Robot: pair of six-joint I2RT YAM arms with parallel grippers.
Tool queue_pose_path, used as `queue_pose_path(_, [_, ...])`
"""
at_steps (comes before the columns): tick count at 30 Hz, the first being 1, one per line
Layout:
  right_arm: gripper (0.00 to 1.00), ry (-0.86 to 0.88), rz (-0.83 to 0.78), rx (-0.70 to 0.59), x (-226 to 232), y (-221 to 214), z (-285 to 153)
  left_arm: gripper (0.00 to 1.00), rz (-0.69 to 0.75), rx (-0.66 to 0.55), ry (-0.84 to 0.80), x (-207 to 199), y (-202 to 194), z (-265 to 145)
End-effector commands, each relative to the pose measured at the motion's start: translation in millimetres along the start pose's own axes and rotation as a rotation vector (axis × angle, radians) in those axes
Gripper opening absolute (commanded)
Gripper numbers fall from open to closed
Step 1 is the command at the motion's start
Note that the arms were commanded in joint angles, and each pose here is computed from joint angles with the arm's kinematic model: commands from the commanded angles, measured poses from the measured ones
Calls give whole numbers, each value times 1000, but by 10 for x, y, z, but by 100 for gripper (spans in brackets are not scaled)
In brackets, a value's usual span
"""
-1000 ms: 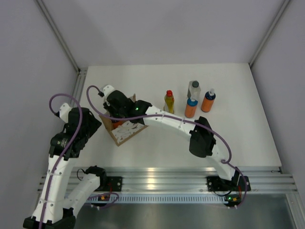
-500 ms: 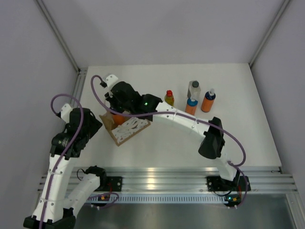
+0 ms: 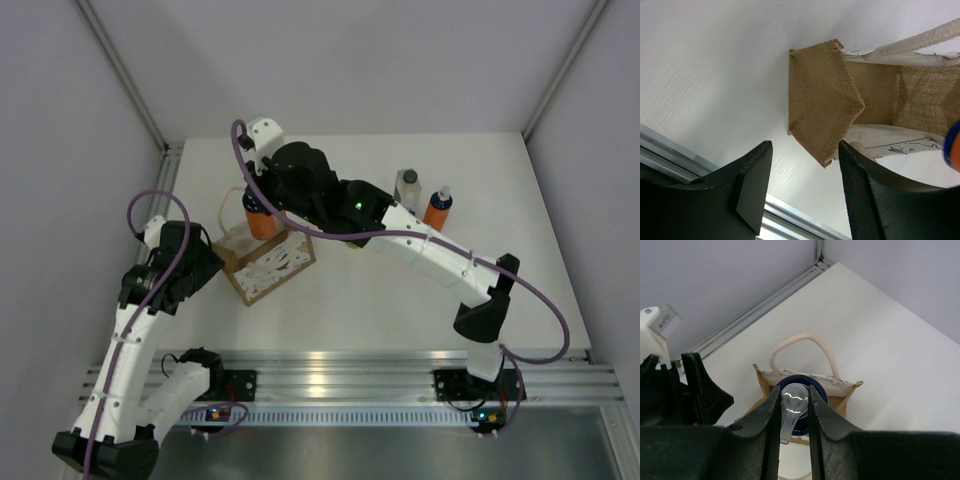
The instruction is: Take the personal care products out of the canvas bag
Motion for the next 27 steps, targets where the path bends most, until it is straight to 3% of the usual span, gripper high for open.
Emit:
queue_pose_path(1, [0, -24, 40, -214, -141, 785, -599, 60, 2, -7, -27, -57, 23, 12])
queue_pose_path(13, [0, -164, 96, -218, -763, 709, -961, 60, 4, 6, -18, -59, -5, 59])
queue_pose_path(27, [0, -348, 250, -177, -1623, -179, -1297, 60, 10, 22, -18, -71, -38, 96])
Point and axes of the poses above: each gripper's point midway between its finger pads, its own z axis out along the fingers, its own x axis along the line the jaws close on, y = z × x, the point moved 1 cm from there along -z, back along the fingers, and after that the axes turned 8 degrees about z, right-handed, at the moved point
